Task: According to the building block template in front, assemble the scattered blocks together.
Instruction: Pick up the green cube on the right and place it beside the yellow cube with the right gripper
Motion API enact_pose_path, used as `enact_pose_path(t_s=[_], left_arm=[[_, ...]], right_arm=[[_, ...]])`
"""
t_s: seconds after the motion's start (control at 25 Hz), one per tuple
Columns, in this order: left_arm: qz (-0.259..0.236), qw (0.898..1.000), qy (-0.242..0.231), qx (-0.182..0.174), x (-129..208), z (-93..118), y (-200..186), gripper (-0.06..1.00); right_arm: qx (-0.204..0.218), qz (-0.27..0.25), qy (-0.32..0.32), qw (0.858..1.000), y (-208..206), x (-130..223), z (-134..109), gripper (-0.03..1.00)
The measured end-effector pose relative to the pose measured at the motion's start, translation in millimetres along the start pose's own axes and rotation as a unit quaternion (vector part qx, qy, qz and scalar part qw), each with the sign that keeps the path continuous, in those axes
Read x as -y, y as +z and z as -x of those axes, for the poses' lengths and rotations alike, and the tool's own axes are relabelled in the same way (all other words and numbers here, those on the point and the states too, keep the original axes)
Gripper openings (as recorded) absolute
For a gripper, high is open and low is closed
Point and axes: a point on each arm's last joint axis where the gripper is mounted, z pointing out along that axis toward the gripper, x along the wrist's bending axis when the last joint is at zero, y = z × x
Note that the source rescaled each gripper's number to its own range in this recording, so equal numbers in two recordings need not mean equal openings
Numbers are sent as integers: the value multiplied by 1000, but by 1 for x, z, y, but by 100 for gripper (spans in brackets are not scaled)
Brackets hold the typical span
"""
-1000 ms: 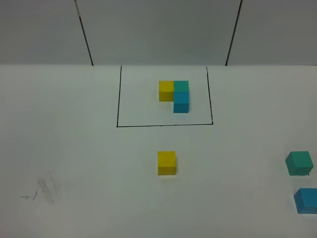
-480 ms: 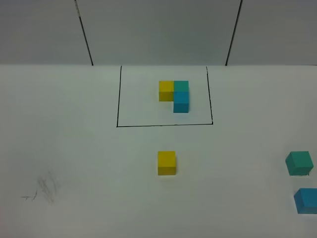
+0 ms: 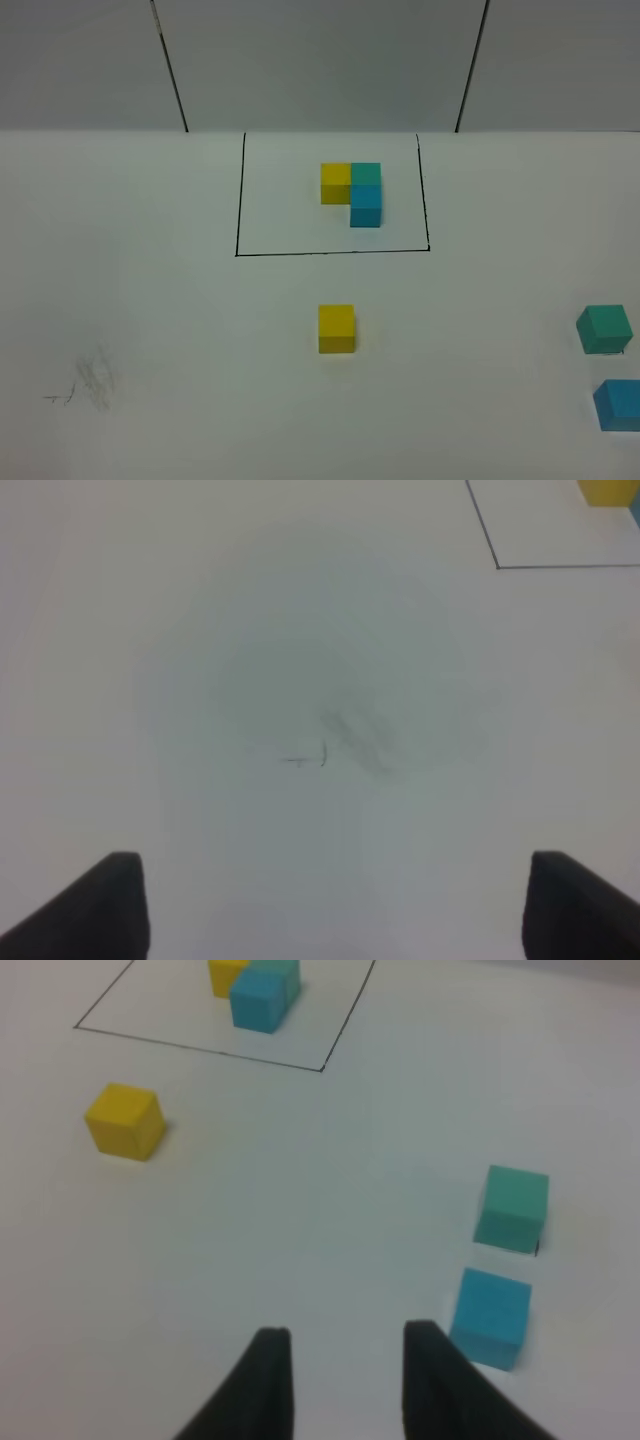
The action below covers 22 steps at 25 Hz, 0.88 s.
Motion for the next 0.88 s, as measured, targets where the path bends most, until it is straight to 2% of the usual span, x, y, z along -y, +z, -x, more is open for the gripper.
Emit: enact_pose_path(t_s=[0.88], left_arm=[[0, 1000, -2, -4, 0, 0, 0, 66]], right_arm=[[8, -1, 10, 1000, 0, 0, 1, 0]])
